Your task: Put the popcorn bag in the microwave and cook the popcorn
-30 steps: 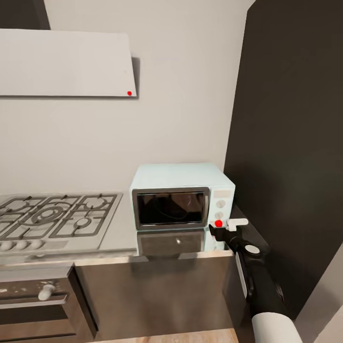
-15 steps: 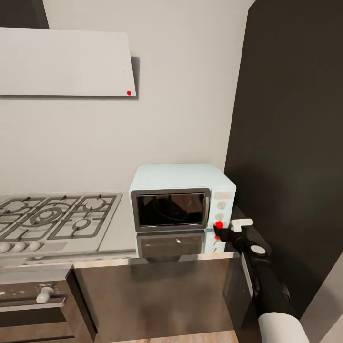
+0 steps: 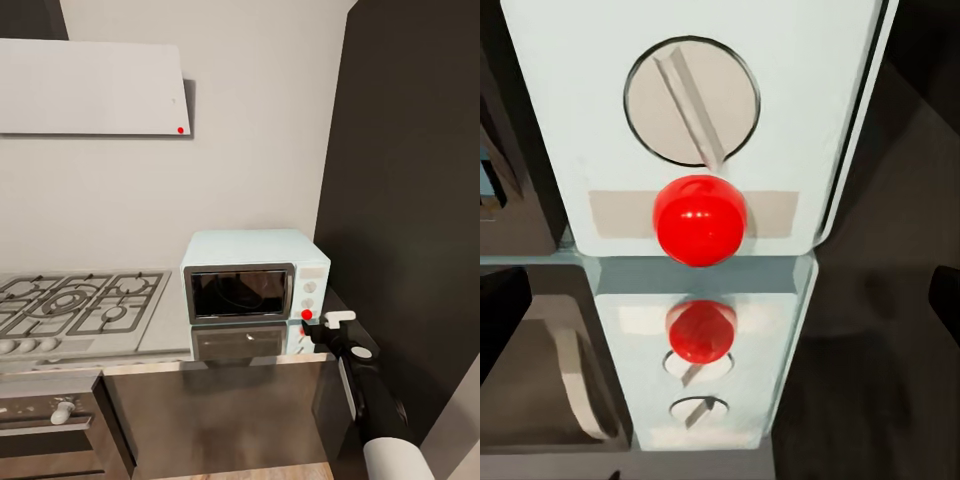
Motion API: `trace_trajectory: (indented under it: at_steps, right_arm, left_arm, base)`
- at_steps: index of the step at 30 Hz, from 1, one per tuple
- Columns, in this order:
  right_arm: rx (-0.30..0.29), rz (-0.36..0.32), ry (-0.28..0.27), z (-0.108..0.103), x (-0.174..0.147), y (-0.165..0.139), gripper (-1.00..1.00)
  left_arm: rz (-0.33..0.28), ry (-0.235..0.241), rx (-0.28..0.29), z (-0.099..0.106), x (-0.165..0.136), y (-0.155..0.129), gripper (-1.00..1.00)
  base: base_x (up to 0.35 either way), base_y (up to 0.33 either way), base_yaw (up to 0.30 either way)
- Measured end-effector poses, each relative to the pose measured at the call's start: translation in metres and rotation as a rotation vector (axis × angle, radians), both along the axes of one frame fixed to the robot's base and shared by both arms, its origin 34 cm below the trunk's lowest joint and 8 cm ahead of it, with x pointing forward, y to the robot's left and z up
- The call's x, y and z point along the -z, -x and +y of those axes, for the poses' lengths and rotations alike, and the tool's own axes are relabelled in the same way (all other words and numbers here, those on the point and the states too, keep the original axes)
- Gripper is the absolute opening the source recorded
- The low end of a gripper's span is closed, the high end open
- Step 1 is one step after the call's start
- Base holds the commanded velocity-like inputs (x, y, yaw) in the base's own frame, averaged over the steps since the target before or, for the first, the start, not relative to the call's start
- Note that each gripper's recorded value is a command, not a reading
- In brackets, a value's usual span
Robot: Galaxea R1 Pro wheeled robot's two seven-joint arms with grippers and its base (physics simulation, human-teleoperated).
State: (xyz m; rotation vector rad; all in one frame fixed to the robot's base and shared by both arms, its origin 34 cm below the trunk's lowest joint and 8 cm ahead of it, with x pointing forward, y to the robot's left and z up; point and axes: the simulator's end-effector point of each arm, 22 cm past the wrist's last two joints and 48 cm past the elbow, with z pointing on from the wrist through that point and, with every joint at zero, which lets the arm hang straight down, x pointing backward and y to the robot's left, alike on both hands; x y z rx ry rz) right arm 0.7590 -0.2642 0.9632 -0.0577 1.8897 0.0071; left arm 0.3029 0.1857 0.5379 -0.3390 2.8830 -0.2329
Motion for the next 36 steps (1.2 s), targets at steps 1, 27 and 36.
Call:
trace_trajectory:
  at_steps: [1,27,36]
  right_arm:
    - [0.000,0.000,0.000,-0.0002,0.0000,0.0000,1.00]
    - [0.006,0.003,0.009,-0.0013,0.0002,0.0001,-1.00]
    - [0.004,0.006,0.006,-0.0002,0.0023,0.0003,-1.00]
  left_arm:
    - [0.000,0.000,0.000,0.0000,0.0000,0.0000,1.00]
    - [0.000,-0.005,-0.002,0.0043,0.0003,0.0000,1.00]
    - [0.000,-0.009,-0.003,0.0072,0.0005,0.0000,1.00]
  base:
    - [0.000,0.000,0.000]
    - [0.010,0.000,0.000]
    - [0.148,0.000,0.000]
